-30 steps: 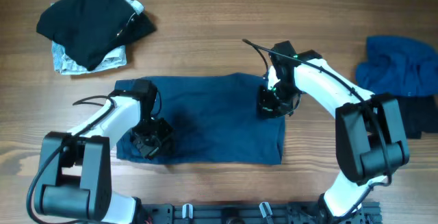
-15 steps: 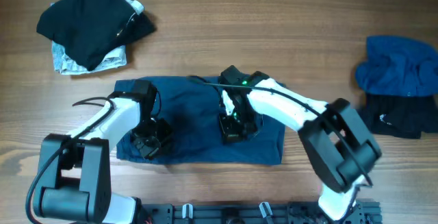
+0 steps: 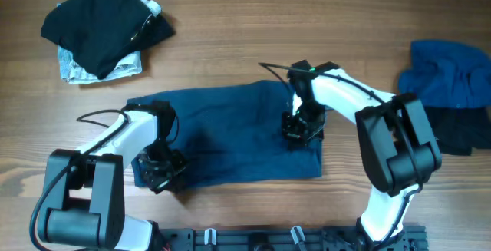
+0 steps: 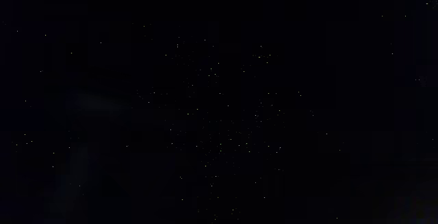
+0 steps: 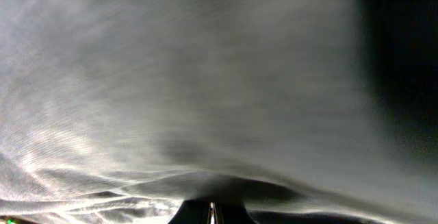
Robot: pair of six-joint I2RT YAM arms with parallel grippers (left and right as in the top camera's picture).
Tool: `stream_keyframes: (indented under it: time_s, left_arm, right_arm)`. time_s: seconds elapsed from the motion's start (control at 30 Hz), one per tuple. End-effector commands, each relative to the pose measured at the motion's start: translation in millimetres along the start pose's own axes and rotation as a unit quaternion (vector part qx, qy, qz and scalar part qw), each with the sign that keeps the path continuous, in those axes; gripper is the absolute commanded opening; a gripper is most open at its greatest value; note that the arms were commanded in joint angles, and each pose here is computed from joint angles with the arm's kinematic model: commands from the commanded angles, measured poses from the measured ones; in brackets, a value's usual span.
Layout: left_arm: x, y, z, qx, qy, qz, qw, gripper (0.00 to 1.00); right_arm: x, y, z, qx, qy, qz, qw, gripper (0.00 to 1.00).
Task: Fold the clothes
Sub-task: 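Grasp the folded trousers' ends with both grippers and pull them apart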
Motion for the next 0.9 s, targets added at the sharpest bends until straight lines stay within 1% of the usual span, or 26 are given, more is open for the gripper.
stream_keyframes:
  time_s: [0.0,0.07,0.13,0.23,0.3,0.37,0.43,0.47,0.5,0.53,0.57,0.6,0.7,0.8,0.87]
  left_arm:
    - [3.8,-4.5,6.5,0.040,-0.018,-0.020,0.999,0.04]
    - [6.0,-18.4,3.7,0.038,-0.015,-0.043,0.998,0.04]
    - [8.3,-51.2,2.0,0.042,-0.025,-0.111,0.993,0.04]
    - [5.2,-95.9,0.3,0.012,-0.022,-0.208,0.978,0.04]
    - [0.3,-106.7,1.9,-0.003,-0.021,-0.232,0.972,0.04]
    - [-0.1,-106.7,-1.9,-0.026,-0.020,-0.224,0.974,0.04]
    - [3.0,-109.5,-14.0,-0.082,-0.002,-0.223,0.971,0.04]
    - [3.3,-111.6,-24.5,-0.130,0.021,-0.212,0.968,0.04]
    - [-2.8,-113.3,-40.1,-0.193,0.074,-0.183,0.961,0.04]
    - [-8.8,-113.2,-48.8,-0.216,0.101,-0.168,0.956,0.04]
    - [-16.1,-109.4,-56.7,-0.204,0.114,-0.169,0.958,0.04]
    - [-19.0,-105.5,-60.3,-0.193,0.115,-0.169,0.960,0.04]
    - [-16.2,-78.3,-64.8,-0.171,0.108,-0.142,0.969,0.04]
    - [-11.9,-49.3,-59.7,-0.147,0.094,-0.102,0.979,0.04]
    - [-10.3,-33.9,-56.0,-0.140,0.090,-0.090,0.982,0.04]
  right_arm:
    - [27.1,-3.7,-35.6,-0.087,0.041,-0.069,0.993,0.04]
    - [34.2,-8.7,-45.5,-0.079,0.059,-0.075,0.992,0.04]
    - [46.5,-18.7,-59.5,-0.067,0.084,-0.093,0.990,0.04]
    - [67.4,-44.1,-87.4,-0.052,0.136,-0.127,0.981,0.04]
    - [76.8,-66.0,-107.1,-0.033,0.170,-0.136,0.975,0.04]
    - [77.7,-85.1,-109.6,-0.032,0.163,-0.140,0.976,0.04]
    - [75.1,-100.3,-105.1,-0.020,0.161,-0.155,0.974,0.04]
    - [70.5,-109.0,-98.7,0.005,0.147,-0.163,0.976,0.04]
    - [65.6,-115.5,-89.4,0.048,0.101,-0.161,0.981,0.04]
    - [60.4,-120.1,-78.7,0.100,0.041,-0.152,0.982,0.04]
    - [55.2,-123.5,-69.5,0.150,-0.007,-0.141,0.979,0.04]
    - [53.1,-124.3,-64.3,0.177,-0.025,-0.133,0.975,0.04]
    - [53.1,-123.8,-59.3,0.181,-0.033,-0.135,0.974,0.04]
    - [53.1,-123.6,-57.5,0.181,-0.037,-0.136,0.973,0.04]
    - [54.7,-122.9,-53.9,0.181,-0.048,-0.144,0.972,0.04]
Point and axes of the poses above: each gripper's point midway between its finger pads, its own y axis out along the fingers, its own z axis along the line the jaws close on, x = y × z, the point moved 10 cm from there along -y, back along the fingers, and after that the axes turned 7 degrees about y, right-handed, at the moved point
